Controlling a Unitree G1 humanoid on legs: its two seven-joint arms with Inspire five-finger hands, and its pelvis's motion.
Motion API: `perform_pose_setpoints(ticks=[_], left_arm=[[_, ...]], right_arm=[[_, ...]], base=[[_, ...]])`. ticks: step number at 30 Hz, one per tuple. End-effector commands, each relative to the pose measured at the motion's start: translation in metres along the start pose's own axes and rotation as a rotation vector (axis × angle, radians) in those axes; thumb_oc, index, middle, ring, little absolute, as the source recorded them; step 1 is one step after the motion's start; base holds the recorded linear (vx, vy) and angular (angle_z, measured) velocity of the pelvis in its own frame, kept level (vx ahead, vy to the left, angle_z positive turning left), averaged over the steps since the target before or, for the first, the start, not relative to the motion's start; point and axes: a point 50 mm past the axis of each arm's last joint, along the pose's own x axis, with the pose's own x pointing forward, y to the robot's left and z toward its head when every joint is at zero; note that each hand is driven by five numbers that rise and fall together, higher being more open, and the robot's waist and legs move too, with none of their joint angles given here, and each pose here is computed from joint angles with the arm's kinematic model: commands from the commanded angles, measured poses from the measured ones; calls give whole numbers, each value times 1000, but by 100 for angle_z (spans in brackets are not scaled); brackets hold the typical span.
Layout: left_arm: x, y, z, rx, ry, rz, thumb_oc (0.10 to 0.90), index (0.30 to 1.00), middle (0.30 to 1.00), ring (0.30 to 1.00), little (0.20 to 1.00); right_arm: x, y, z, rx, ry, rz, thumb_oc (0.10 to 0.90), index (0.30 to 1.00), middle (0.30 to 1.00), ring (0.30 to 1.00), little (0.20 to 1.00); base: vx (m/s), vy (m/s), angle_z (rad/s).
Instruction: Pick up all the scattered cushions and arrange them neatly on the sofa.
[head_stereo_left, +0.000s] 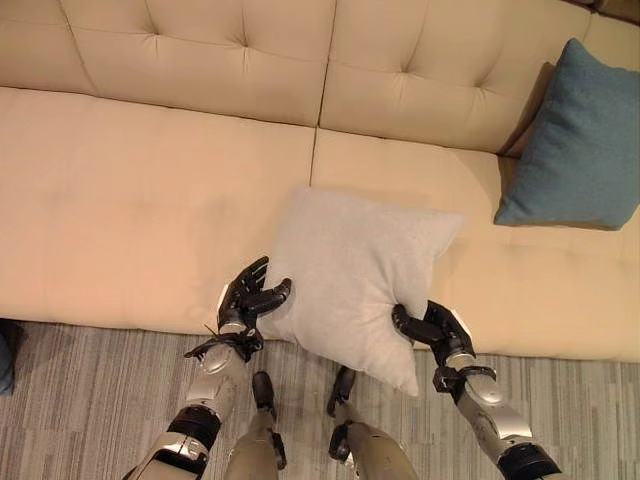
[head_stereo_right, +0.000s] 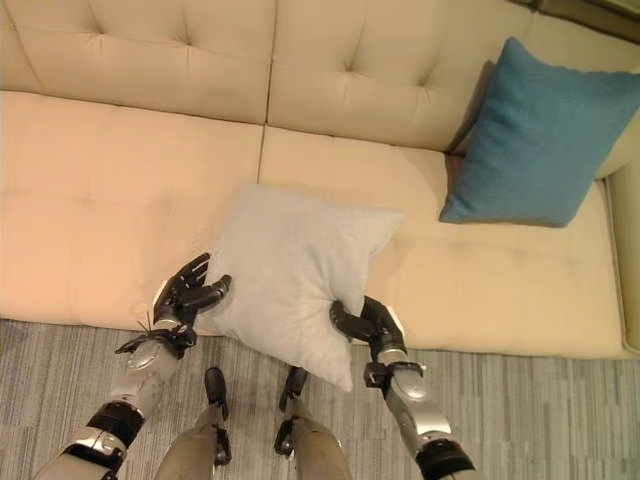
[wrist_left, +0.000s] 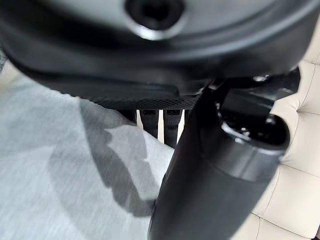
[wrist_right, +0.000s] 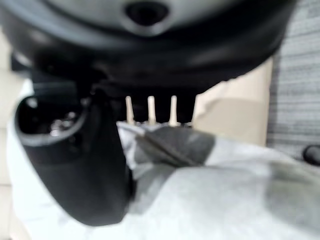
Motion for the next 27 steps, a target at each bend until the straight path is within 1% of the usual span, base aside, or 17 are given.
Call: perform_pose_setpoints(ticks=[1, 6, 9, 12, 17, 22, 27], left_arm=[[-4, -47, 9, -64, -79, -222, 400, 300, 300, 300, 300], [-8, -39, 22, -151, -148, -192, 400, 300, 300, 300, 300], [-18, -34, 18, -186, -152, -187, 400, 300, 300, 300, 300], [-28, -30, 12, -180, -148, -191, 400, 300, 300, 300, 300], [-40, -27, 8, -173, -149, -203, 400, 300, 300, 300, 300], [-47, -29, 12, -180, -170, -227, 400, 300, 300, 300, 300], [-53, -30, 3, -192, -144, -237, 400, 300, 300, 300, 300]], right_arm=[[0, 28, 40, 28, -221, 133, 400, 300, 300, 300, 300], [-4, 24, 42, 24, -242, 113, 400, 300, 300, 300, 300], [-10, 26, 46, 17, -282, 100, 400, 300, 300, 300, 300], [-15, 28, 51, -10, -325, 89, 400, 300, 300, 300, 300], [-21, 33, 58, -7, -378, 89, 400, 300, 300, 300, 300], [-25, 35, 73, -31, -453, 87, 400, 300, 300, 300, 300], [-28, 33, 74, -53, -454, 97, 400, 300, 300, 300, 300]], base=[[7, -13, -3], [2, -1, -2], [53, -19, -4], [83, -17, 0], [47, -31, 1], [1, -82, 1], [9, -2, 18]])
